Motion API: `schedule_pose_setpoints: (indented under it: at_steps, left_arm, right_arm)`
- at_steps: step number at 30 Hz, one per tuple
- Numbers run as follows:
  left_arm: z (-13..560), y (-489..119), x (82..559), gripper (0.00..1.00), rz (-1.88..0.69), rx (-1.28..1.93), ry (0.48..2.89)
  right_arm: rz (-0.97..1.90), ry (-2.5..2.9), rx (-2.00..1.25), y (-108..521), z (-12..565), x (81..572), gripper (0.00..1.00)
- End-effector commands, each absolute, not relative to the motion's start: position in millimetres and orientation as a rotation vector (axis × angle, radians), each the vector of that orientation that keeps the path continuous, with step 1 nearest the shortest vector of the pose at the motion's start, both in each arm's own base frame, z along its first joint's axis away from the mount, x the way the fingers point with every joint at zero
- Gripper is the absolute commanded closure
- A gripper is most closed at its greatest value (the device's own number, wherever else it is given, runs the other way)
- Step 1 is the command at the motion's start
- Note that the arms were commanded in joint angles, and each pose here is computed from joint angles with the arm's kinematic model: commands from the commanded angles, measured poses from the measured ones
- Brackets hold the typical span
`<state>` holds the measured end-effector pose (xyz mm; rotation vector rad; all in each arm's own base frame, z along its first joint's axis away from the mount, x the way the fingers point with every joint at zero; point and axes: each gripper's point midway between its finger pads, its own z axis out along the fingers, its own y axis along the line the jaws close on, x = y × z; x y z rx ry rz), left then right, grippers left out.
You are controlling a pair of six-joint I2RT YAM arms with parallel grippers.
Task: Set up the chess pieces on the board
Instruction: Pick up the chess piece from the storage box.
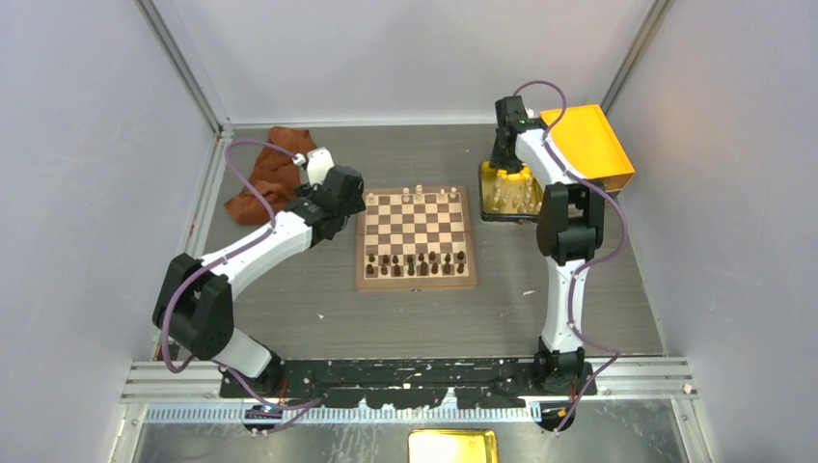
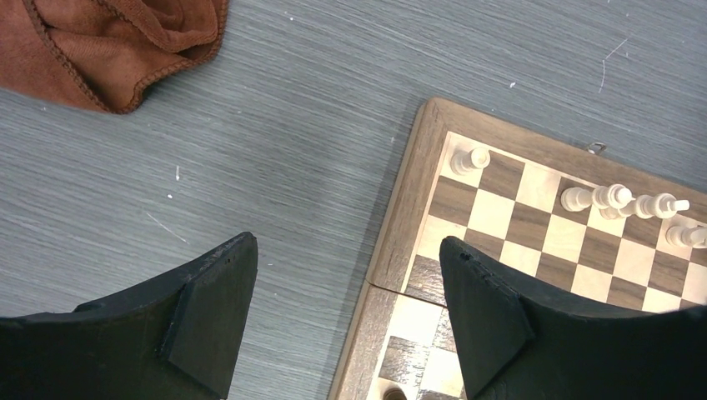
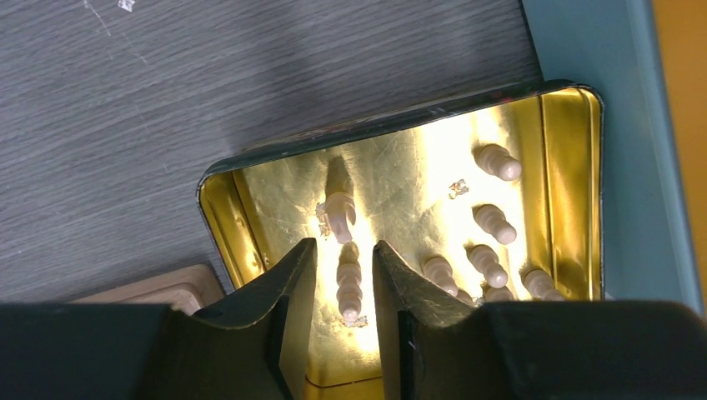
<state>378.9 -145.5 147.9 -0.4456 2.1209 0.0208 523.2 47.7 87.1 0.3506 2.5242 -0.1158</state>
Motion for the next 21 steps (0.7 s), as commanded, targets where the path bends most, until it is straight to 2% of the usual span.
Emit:
schedule_pose_setpoints:
  at_steps: [1,21]
  left_arm:
    - [170,-151,392,0.19,-0.02,-0.474,2.049]
    - [167,-152,392,0.19,-0.014,-0.473,2.055]
  right_arm:
    - [-0.084,2.494,0.328,44,96,532,0.63]
    - [0.021,2.56,0.234,47,76,532,0.64]
